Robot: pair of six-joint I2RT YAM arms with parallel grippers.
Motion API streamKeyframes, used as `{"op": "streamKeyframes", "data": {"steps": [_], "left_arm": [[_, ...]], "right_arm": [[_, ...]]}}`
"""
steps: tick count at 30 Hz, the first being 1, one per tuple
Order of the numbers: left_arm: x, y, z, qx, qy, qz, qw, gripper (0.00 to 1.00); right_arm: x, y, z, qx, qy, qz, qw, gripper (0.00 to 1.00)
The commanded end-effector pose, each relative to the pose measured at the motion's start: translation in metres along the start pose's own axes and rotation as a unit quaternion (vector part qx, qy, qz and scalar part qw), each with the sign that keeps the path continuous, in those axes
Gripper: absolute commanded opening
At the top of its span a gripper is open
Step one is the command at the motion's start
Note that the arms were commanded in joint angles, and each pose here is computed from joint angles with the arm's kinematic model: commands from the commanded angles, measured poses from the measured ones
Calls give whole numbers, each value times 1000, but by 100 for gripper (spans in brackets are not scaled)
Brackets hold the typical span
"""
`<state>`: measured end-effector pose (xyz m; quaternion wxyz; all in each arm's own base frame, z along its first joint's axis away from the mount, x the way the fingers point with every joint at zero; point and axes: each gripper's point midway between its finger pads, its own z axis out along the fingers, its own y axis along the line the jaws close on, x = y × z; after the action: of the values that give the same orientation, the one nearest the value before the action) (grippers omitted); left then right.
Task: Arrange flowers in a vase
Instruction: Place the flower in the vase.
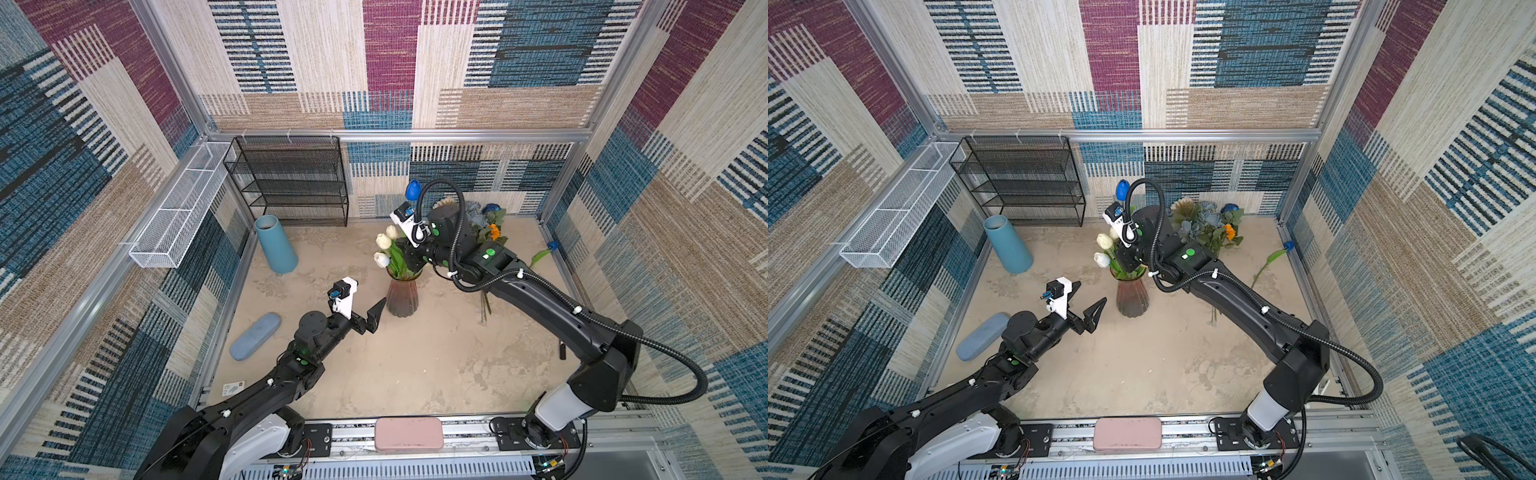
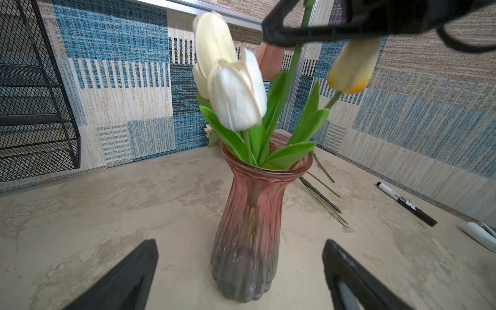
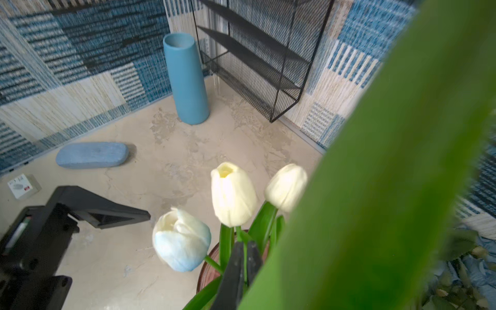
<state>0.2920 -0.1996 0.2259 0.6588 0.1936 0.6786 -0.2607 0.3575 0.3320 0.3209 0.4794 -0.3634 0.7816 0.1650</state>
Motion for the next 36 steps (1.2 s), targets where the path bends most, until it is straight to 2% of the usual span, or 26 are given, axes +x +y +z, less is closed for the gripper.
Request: {"op": "streamKeyframes", "data": {"steps": [1, 8, 11, 12, 13, 14, 23, 27, 29, 31, 33, 36], "left_arm": [[-11, 1, -1, -5, -24, 17, 1000, 99], [-7, 3, 2, -7, -20, 16, 1000, 99], [-6, 2, 3, -4, -22, 12, 1000, 99], [-5, 1, 4, -2, -22, 11, 1000, 99], [-5, 1, 4, -2, -22, 11, 1000, 99], [-6, 1, 4, -2, -22, 11, 1000, 98], [-10, 1, 4, -3, -28, 18, 999, 99], [-14, -1, 2, 2, -35, 21, 999, 98], [-20, -4, 0, 9, -45, 25, 999, 99], [-27, -9, -3, 23, -56, 30, 998, 98], [-33, -18, -6, 44, -62, 35, 997, 99], [-32, -25, -10, 65, -53, 42, 996, 99]], "right_arm": [[7, 0, 2, 5, 1, -3, 1000, 9], [30, 12, 10, -15, 29, -3, 999, 21], [30, 8, 9, -4, 29, 2, 1000, 43], [26, 9, 7, -4, 23, 1, 1000, 54], [22, 8, 4, -3, 17, 2, 1000, 71], [16, 7, -1, -3, 8, 0, 1000, 77], [-29, -6, -38, 28, -35, -17, 999, 82], [-61, -20, -79, 65, -98, 0, 993, 86], [-73, -46, -102, 111, -134, 30, 984, 88], [-69, -91, -119, 154, -148, 84, 973, 87], [-49, -148, -133, 214, -146, 140, 956, 85], [15, -221, -140, 293, -114, 216, 924, 76]]}}
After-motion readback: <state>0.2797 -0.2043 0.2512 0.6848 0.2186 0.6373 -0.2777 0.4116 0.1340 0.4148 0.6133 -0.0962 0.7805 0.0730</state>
